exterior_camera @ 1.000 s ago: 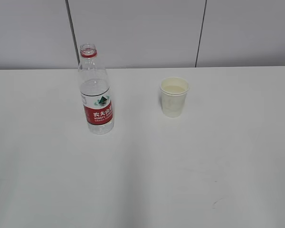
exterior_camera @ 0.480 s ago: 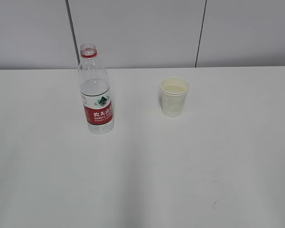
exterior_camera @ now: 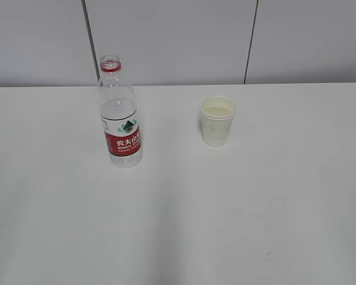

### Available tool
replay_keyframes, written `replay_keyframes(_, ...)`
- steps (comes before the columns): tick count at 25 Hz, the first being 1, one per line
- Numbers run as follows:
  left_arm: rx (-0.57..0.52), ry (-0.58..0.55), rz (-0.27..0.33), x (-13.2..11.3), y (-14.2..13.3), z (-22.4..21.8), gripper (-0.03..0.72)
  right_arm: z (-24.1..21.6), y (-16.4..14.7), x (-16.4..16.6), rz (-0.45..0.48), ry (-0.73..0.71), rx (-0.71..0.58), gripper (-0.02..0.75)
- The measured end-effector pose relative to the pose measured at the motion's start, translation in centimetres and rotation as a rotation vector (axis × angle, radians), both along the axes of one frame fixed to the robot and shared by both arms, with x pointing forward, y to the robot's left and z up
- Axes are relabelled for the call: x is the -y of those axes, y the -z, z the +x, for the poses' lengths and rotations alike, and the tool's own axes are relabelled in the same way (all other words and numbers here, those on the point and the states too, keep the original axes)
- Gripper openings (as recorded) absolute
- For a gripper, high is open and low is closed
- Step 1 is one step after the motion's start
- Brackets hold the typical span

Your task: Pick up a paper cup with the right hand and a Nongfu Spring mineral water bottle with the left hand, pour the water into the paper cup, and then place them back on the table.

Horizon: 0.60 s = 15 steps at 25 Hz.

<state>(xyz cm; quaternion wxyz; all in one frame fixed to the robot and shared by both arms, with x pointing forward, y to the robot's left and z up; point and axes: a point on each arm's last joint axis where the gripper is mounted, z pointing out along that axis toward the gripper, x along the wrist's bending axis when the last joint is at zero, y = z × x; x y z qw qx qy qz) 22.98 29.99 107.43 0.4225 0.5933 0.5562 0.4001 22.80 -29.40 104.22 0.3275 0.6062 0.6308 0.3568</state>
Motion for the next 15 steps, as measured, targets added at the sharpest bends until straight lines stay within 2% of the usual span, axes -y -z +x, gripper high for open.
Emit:
replay_keyframes(11, -0.029, -0.014, 0.022, -0.19, 0.26, -0.09, 0.538, 0.00, 0.00, 0.00, 0.001, 0.001, 0.000, 0.588)
replay_keyframes(15, -0.095, -0.013, 0.025, -0.19, 0.91, -0.22, 0.526, 0.00, 0.00, 0.00, 0.001, 0.001, 0.000, 0.588)
